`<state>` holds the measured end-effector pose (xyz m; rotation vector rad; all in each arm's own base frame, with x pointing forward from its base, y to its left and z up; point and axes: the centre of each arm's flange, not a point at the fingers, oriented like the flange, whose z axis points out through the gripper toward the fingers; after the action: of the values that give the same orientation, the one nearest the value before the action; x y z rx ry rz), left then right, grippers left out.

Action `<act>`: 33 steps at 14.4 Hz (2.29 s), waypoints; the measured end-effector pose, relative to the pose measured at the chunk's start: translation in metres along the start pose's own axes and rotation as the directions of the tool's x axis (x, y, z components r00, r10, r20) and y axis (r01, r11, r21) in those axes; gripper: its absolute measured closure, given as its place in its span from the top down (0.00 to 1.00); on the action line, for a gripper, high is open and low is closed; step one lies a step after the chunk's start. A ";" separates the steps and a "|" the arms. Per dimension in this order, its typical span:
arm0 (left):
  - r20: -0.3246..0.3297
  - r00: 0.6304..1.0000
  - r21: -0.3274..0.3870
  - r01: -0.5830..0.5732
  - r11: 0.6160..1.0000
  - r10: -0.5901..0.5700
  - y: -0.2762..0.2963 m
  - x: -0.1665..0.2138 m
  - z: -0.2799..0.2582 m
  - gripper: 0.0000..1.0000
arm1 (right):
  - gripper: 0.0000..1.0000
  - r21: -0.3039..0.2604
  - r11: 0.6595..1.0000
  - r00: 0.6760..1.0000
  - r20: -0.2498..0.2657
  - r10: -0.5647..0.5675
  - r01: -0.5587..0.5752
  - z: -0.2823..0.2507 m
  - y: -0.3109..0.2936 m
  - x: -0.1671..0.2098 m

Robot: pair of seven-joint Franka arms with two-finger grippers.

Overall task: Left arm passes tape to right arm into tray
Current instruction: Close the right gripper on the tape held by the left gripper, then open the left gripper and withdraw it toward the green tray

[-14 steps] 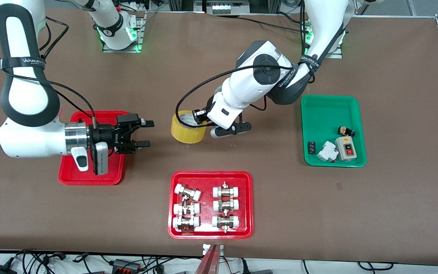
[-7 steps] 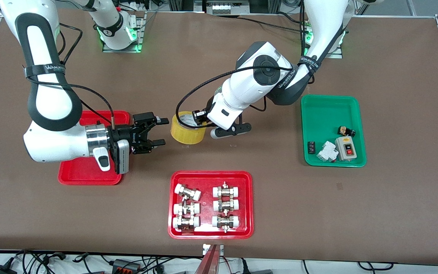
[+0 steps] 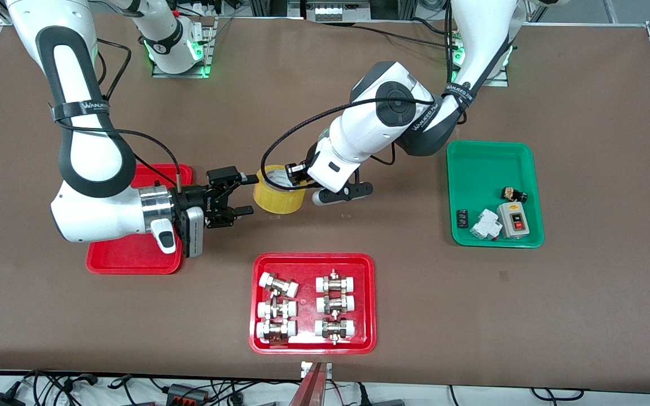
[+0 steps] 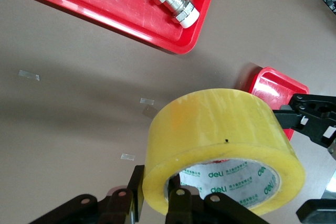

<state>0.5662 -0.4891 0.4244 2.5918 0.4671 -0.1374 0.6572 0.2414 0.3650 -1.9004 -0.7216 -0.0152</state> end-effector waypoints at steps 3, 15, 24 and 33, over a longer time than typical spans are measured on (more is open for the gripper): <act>0.000 1.000 0.000 0.000 1.000 0.000 0.000 0.000 0.000 0.22 | 1.00 0.003 1.000 1.000 0.006 -0.002 0.002 0.005 -0.001 0.001; -0.001 1.000 0.001 0.000 1.000 0.000 0.000 0.001 0.000 0.22 | 0.69 0.010 1.000 1.000 0.013 -0.005 0.005 0.012 -0.003 0.002; -0.007 1.000 -0.003 0.003 1.000 -0.003 -0.002 0.003 -0.001 0.26 | 0.54 0.017 1.000 1.000 0.012 -0.008 0.008 0.012 -0.005 0.003; 0.065 0.993 0.141 0.084 0.986 -0.094 -0.046 0.049 -0.094 1.00 | 0.54 0.015 1.000 1.000 -0.013 -0.026 0.026 0.025 -0.014 0.016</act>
<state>0.5968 -0.3909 0.4763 2.6910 0.5658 -0.3018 0.6551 0.2738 0.3709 -1.8744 -0.7363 -0.0380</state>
